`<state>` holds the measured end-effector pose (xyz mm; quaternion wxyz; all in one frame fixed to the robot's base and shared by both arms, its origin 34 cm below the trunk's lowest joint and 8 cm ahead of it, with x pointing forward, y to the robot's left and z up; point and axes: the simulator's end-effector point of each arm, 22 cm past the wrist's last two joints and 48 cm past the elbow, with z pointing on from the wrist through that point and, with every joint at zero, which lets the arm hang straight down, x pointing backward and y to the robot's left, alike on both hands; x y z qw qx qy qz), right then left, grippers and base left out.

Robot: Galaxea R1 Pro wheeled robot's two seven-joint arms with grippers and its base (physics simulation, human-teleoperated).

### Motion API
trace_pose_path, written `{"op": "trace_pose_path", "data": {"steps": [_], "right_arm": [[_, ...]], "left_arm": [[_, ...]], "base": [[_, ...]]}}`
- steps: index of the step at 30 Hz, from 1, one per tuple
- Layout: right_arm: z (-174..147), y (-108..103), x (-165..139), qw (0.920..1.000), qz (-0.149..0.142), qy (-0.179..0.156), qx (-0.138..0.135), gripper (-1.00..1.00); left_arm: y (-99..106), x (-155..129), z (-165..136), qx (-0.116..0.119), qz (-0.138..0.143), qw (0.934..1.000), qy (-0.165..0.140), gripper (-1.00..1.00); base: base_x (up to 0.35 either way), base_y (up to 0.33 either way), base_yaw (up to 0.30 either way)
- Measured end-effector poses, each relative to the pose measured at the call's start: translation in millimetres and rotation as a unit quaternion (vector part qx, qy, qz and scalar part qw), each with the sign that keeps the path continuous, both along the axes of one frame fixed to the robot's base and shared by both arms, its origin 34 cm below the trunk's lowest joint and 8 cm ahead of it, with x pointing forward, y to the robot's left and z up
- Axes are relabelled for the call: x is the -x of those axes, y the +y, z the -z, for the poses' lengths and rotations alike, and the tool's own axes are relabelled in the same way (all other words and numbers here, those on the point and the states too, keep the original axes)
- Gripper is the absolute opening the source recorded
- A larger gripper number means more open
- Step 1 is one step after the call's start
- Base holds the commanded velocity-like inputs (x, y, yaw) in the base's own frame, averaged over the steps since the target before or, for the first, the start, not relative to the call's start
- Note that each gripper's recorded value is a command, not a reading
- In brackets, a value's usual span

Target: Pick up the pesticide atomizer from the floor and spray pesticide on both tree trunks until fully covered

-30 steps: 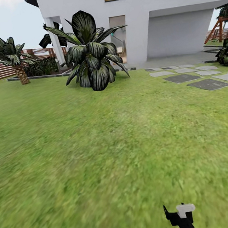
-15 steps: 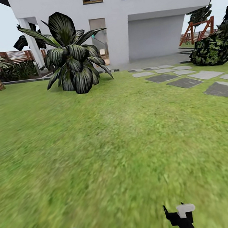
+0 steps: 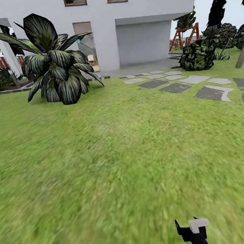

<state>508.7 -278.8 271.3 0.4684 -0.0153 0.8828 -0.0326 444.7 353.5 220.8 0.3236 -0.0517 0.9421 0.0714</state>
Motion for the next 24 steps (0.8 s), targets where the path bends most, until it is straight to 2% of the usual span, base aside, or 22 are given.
{"op": "trace_pose_path", "data": {"steps": [24], "right_arm": [[0.0, 0.1, 0.0, 1.0, 0.0, 0.0, 0.0, 1.0]], "left_arm": [[1.1, -0.1, -0.2, -0.001, 0.0, 1.0, 0.0, -1.0]], "base": [[0.0, 0.0, -0.3]]}}
